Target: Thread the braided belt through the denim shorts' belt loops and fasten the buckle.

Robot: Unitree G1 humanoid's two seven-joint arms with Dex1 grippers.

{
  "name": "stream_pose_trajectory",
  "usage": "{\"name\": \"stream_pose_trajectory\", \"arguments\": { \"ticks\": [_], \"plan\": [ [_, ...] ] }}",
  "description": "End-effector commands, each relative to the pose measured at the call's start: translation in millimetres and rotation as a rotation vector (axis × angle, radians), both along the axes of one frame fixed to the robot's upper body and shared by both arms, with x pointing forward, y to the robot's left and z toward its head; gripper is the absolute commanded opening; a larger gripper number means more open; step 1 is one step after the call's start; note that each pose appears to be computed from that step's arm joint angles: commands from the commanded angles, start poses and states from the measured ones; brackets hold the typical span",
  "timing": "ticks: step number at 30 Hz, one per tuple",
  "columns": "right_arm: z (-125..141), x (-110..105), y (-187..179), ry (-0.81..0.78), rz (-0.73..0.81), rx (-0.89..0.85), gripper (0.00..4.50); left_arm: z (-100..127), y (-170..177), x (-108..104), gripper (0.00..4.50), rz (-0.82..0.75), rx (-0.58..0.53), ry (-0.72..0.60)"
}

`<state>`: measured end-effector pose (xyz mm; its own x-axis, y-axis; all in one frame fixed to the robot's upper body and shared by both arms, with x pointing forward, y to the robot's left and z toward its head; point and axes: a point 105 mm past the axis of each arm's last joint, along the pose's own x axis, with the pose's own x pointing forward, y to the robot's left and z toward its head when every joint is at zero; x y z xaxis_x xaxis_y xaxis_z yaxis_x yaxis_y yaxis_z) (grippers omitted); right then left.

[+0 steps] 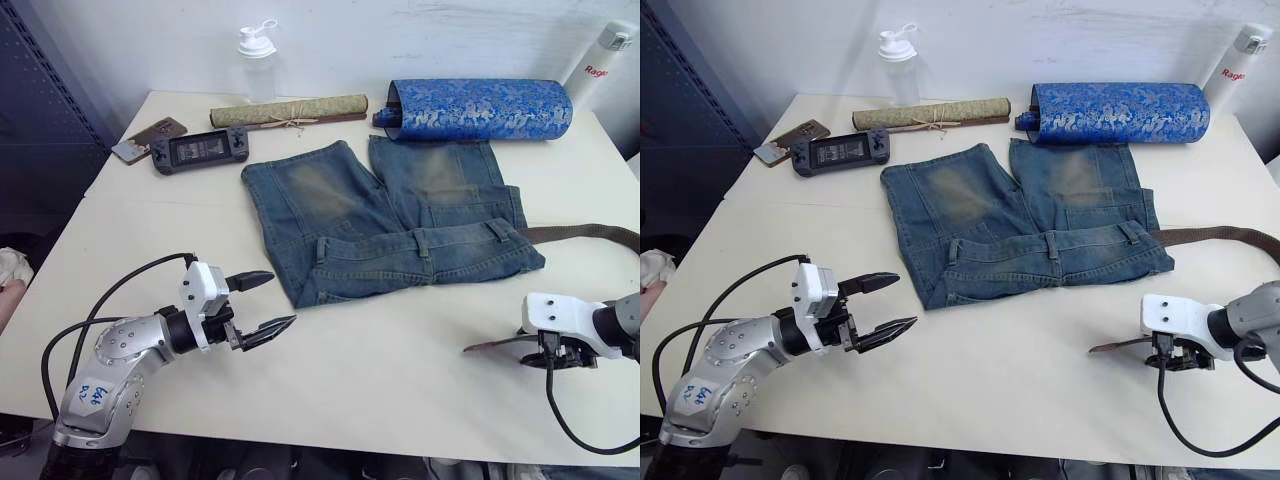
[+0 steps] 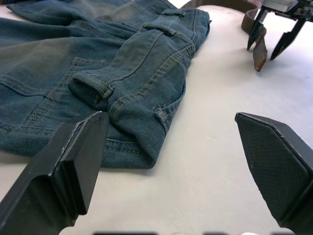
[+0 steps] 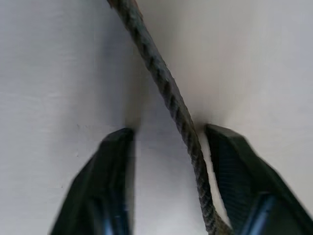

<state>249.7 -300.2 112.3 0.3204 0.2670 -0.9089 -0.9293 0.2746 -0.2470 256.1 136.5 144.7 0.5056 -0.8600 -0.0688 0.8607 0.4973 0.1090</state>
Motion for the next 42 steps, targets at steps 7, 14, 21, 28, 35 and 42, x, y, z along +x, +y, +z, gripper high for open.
{"name": "stream_pose_trajectory", "arguments": {
  "ticks": [7,14,21,28,35,42],
  "plan": [
    [-5.0,2.4,11.4,-0.020,0.018,0.070,0.05,14.3,-8.8,-5.2,4.50,-0.039,-0.025,-0.046],
    [25.1,-10.2,102.1,-0.038,0.209,0.373,0.05,23.0,-33.5,-13.7,4.50,-0.217,-0.056,-0.013],
    [33.3,-10.0,158.2,-0.095,0.305,0.443,0.05,23.4,-65.3,-20.4,4.50,-0.424,-0.016,-0.003],
    [34.9,-9.7,169.9,-0.111,0.309,0.449,0.05,17.7,-80.3,-20.1,4.50,-0.490,0.012,-0.008],
    [37.1,-9.8,173.1,-0.120,0.293,0.466,0.05,10.8,-85.0,-14.1,4.50,-0.474,0.014,-0.005],
    [40.4,-12.3,176.6,-0.127,0.288,0.474,0.00,3.4,-97.4,-6.9,2.49,-0.474,0.021,-0.007]
  ]
}}
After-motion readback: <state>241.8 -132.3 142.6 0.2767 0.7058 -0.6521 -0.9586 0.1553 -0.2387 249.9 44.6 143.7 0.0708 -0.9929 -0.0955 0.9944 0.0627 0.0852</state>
